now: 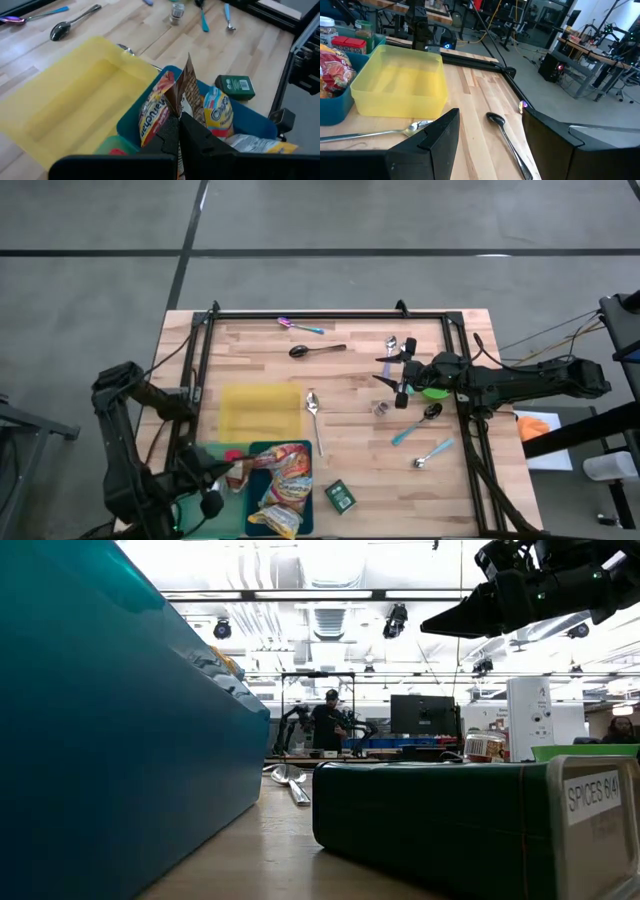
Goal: Pick & Place Food Item
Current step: Put the orange spice pack into the green bin
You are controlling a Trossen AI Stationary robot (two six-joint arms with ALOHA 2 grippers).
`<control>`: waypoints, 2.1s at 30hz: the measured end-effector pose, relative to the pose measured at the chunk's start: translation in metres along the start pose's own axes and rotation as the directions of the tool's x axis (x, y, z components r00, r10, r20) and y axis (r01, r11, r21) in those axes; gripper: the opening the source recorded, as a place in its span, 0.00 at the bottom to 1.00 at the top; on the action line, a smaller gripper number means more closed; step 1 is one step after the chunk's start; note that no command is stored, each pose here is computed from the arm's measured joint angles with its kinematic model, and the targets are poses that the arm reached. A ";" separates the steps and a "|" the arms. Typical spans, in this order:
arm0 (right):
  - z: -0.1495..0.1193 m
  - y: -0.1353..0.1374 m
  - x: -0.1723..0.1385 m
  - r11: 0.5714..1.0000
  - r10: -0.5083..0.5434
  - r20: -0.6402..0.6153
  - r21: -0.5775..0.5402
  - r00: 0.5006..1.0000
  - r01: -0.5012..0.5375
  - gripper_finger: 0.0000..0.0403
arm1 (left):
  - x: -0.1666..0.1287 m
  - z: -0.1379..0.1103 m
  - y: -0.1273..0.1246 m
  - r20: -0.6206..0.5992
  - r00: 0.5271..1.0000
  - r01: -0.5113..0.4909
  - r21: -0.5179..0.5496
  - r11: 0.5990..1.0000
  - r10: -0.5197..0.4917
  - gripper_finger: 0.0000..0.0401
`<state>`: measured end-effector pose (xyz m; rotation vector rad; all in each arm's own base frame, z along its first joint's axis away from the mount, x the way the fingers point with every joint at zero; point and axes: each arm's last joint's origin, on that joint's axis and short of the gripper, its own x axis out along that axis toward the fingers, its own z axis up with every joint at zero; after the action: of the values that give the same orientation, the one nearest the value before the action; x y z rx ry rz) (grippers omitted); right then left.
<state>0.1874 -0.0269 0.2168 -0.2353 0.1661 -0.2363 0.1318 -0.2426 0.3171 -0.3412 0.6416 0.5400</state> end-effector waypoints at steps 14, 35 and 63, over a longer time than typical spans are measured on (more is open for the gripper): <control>0.000 0.000 0.000 1.000 0.000 0.000 0.000 1.000 0.000 0.53 | 0.013 -0.077 0.034 0.086 0.995 0.052 0.016 0.999 -0.053 0.00; 0.000 0.000 0.000 1.000 0.000 0.000 0.000 1.000 0.000 0.53 | 0.049 -0.116 0.049 0.030 0.997 0.074 -0.039 0.996 -0.073 0.00; 0.000 0.000 0.000 1.000 0.001 0.001 0.000 1.000 -0.001 0.53 | 0.058 -0.123 0.042 0.039 0.996 0.079 -0.013 0.997 -0.078 0.32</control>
<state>0.1874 -0.0269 0.2169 -0.2353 0.1653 -0.2357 0.0881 -0.2437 0.1815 -0.3670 0.5851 0.4749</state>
